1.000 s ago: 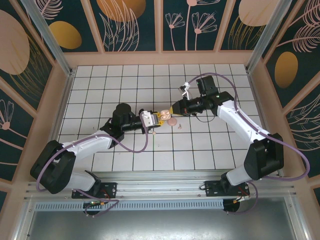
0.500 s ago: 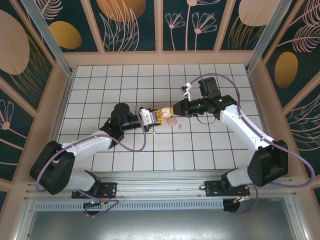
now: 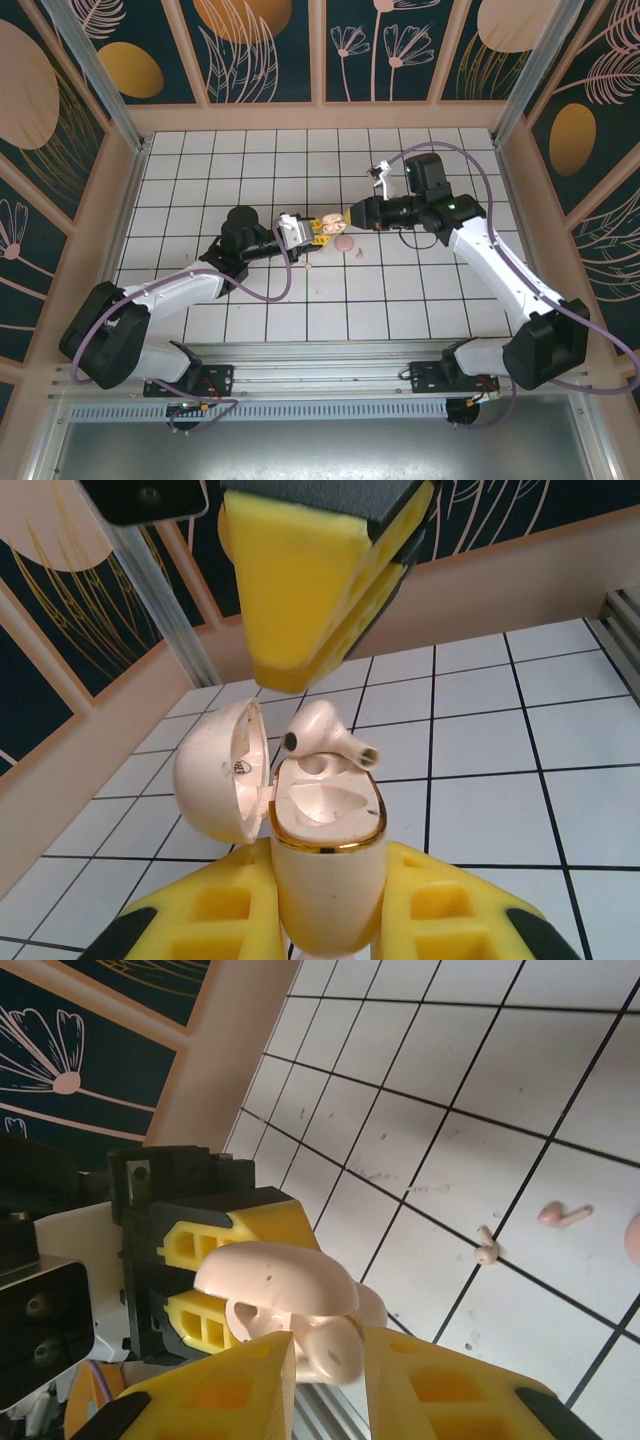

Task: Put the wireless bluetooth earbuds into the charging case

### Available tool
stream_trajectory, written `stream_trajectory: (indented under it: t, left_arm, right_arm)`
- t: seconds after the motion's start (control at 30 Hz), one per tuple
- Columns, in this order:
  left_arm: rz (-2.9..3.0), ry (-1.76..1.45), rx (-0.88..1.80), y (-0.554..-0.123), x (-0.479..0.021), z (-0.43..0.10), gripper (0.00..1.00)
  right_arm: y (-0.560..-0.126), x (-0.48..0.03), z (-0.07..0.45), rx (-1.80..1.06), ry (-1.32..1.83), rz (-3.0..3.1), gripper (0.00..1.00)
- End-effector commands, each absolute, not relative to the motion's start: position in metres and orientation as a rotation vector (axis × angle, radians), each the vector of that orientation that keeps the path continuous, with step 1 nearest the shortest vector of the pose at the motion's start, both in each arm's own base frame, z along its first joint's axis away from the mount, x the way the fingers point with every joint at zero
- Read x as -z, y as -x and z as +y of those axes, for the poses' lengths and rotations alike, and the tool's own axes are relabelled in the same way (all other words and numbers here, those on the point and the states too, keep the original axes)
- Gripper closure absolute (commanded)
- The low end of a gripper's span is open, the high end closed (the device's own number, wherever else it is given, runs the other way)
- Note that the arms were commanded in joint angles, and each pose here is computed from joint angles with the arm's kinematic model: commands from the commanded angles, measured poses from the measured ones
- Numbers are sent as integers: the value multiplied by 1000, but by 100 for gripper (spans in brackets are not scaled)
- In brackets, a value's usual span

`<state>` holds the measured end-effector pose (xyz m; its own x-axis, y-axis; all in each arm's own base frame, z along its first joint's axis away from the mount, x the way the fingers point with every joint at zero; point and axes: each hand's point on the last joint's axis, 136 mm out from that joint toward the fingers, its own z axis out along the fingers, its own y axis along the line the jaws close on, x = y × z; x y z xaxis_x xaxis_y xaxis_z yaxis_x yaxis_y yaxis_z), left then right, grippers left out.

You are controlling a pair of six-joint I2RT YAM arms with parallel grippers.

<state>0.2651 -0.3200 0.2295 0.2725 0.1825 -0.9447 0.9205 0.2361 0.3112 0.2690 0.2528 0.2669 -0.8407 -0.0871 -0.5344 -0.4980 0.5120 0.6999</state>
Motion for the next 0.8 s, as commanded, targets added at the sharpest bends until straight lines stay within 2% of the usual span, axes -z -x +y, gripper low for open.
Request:
stream_trajectory:
  t: [0.0, 0.27, 0.43, 0.77]
  left_arm:
    - [1148, -1229, 769, -260, -244, -325, 88]
    - [1155, -1203, 783, -262, -247, -326, 88]
    - [1210, -1160, 802, -269, -241, -326, 88]
    - [1260, -1106, 831, -267, -233, -321, 88]
  right_arm:
    - [-266, -296, 254, -1236, 554, 2202, 75]
    - [-266, -290, 259, -1207, 570, 2223, 74]
    - [-281, -264, 236, -1084, 388, 2368, 69]
    - [-274, -175, 170, -743, 66, 2753, 64]
